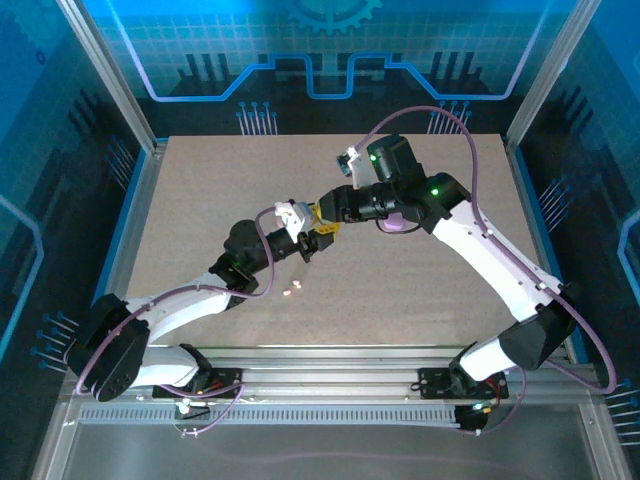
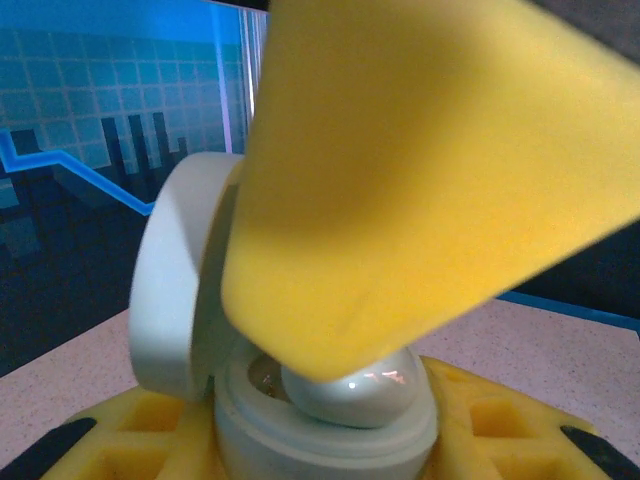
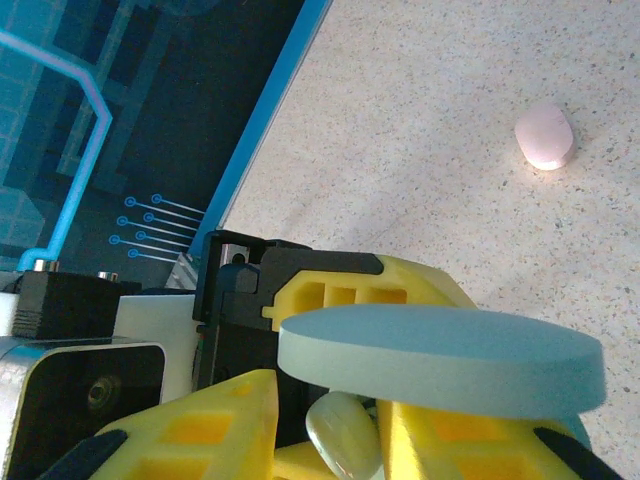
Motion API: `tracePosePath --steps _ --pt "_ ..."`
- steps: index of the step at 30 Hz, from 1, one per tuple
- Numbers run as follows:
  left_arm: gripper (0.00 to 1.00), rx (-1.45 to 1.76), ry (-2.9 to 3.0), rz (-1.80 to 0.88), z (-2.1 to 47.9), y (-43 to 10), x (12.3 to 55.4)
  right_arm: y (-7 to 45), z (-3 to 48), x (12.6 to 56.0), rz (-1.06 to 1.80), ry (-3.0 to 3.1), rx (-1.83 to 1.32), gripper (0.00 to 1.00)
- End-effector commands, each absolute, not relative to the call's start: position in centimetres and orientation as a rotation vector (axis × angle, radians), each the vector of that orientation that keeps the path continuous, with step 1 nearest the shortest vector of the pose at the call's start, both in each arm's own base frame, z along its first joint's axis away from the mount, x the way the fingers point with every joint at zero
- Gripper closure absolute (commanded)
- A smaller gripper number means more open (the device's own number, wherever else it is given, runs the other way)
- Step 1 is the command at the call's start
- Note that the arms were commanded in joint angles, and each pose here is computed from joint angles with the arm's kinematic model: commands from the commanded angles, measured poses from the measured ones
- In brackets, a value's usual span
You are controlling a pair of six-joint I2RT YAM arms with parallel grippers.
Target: Insert the wireless bluetooth earbuds into the charging case
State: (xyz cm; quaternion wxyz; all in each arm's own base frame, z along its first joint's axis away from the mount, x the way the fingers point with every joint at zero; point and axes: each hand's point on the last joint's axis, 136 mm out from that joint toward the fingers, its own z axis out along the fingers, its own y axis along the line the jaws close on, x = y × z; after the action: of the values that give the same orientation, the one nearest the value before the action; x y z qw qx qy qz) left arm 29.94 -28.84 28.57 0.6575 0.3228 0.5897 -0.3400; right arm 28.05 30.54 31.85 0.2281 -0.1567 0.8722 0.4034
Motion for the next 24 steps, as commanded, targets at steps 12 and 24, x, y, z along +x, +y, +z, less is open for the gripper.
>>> tracePosePath --steps 12,24 --pt "0.74 0.707 1.265 -0.76 30.0 -28.6 29.6 29.6 33.8 27.6 1.08 2.35 -0.419 0.65" --pt "0.74 0.707 1.273 -0.752 29.7 -28.6 29.8 29.4 36.7 26.5 1.139 2.207 -0.483 0.64"
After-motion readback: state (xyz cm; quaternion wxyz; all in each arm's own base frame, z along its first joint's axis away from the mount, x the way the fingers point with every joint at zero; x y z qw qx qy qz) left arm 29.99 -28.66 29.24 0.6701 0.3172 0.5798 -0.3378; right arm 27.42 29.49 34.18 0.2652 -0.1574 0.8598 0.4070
